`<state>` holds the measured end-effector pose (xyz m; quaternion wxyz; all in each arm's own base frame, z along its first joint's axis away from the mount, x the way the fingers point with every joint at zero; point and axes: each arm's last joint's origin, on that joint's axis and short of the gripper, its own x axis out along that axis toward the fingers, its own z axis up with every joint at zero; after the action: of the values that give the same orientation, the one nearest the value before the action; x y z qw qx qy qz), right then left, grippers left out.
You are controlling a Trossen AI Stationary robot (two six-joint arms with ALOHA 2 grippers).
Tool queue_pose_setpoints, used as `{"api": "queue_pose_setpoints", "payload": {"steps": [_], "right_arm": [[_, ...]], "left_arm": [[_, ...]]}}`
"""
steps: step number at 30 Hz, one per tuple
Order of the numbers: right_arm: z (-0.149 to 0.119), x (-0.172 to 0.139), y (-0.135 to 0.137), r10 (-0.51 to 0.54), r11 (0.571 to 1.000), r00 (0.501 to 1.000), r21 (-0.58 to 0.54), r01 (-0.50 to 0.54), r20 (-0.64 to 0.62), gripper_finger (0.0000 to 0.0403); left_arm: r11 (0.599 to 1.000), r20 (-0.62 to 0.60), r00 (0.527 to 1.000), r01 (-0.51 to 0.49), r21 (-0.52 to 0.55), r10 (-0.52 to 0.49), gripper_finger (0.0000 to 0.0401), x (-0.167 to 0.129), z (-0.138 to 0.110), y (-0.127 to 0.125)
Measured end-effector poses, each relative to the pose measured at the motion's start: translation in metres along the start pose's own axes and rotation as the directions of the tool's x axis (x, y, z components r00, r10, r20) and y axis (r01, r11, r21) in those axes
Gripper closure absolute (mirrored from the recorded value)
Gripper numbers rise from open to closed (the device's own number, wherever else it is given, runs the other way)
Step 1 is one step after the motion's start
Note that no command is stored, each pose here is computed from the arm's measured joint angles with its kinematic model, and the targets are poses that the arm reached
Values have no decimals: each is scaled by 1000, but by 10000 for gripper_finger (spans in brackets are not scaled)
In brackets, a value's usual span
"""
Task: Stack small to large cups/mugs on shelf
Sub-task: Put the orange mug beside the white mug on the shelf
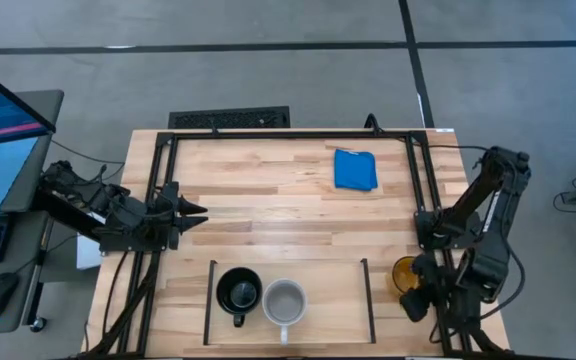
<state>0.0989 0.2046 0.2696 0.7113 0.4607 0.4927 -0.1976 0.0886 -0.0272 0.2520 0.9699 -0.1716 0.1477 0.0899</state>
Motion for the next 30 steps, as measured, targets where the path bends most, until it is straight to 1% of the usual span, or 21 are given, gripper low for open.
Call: {"api": "queue_pose_setpoints", "payload": {"steps": [2,4,8,10,13,16,18,22,30], "right_arm": [[-1,-3,2,29,1000,999,12,-29,-39,216],[0,-4,2,24,999,999,49,-22,-41,218],[2,-4,-6,-60,994,998,92,62,-23,218],[1,-4,-9,-102,989,993,98,107,-59,216],[0,-3,-8,-132,981,982,124,149,-135,214],[-3,-3,-4,-113,978,974,149,144,-195,214],[-4,-2,-2,-101,981,973,144,132,-205,214],[-6,-1,-1,-93,986,973,116,119,-211,215],[-5,-1,-1,-91,986,974,116,117,-206,213]], "left_arm": [[1000,0,1000,0,2,0,282,0,0,0],[1000,0,1000,0,5,0,282,0,0,0],[1000,9,1000,-16,5,15,282,0,0,0],[1000,12,1000,-20,4,20,282,0,0,1],[1000,12,1000,-20,1,20,282,0,0,1],[1000,12,1000,-20,0,20,282,0,0,1],[1000,12,1000,-20,0,20,282,0,0,1],[1000,12,1000,-21,0,21,282,0,0,1],[999,19,999,-33,-1,33,282,0,0,1]]}}
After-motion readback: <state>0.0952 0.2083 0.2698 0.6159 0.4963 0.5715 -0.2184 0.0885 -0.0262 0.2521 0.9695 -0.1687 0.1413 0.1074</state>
